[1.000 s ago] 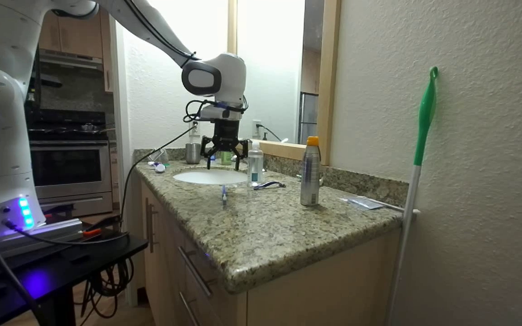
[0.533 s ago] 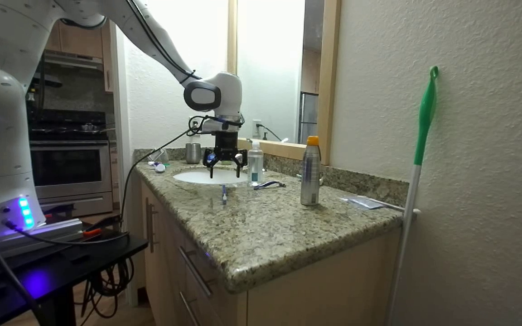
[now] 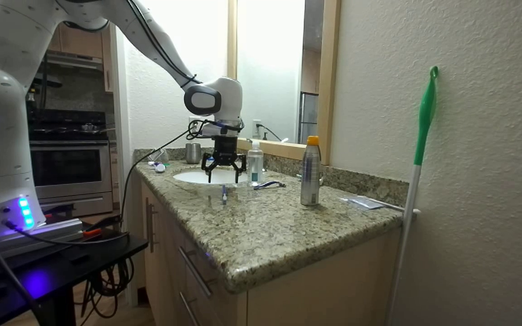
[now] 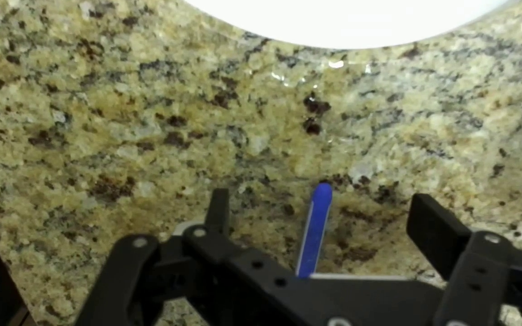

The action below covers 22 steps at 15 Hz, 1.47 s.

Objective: Remove the blue toothbrush from the silver cup and place it on the right side of the counter, pick up the toothbrush and place it under the running water, put the toothbrush back on the right side of the counter, close the faucet

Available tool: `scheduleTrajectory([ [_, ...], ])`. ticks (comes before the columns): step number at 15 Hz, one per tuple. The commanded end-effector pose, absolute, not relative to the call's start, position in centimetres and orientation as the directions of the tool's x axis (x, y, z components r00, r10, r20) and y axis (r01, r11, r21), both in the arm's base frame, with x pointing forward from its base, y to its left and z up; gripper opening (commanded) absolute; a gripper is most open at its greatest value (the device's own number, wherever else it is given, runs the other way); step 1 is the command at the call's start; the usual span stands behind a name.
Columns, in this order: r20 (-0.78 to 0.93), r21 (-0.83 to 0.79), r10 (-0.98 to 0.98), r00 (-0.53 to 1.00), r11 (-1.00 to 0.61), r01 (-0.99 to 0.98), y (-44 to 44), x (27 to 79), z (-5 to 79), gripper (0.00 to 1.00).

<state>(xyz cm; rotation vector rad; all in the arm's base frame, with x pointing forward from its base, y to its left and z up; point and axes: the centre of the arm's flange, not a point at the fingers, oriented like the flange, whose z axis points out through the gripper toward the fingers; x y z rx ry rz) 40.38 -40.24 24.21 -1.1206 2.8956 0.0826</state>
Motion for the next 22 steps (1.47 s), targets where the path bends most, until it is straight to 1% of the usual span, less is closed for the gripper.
scheduleTrajectory([
  [1,-0.043,0.063,-0.664,-0.747,0.744,-0.665,-40.9,39.8,23.8,1.0],
  [4,-0.015,0.08,-0.652,-0.758,0.754,-0.651,-41.9,38.0,23.3,1.0],
  [5,-0.035,0.055,-0.662,-0.749,0.747,-0.663,-41.2,39.1,23.9,1.0],
  [8,-0.021,0.064,-0.652,-0.758,0.755,-0.652,-42.0,38.1,23.6,1.0],
  [13,-0.028,0.079,-0.657,-0.754,0.75,-0.657,-41.1,39.0,21.7,1.0],
  [14,-0.024,0.076,-0.659,-0.752,0.748,-0.659,-41.3,38.6,22.8,1.0],
  [17,-0.022,0.08,-0.662,-0.749,0.745,-0.662,-41.1,38.8,22.5,1.0],
  [18,-0.021,0.081,-0.662,-0.749,0.746,-0.661,-41.3,38.7,22.4,0.75],
  [19,-0.021,0.083,-0.661,-0.75,0.747,-0.66,-41.3,38.8,22.3,0.74],
  [22,-0.016,0.078,-0.656,-0.754,0.751,-0.655,-41.9,38.9,22.5,0.53],
])
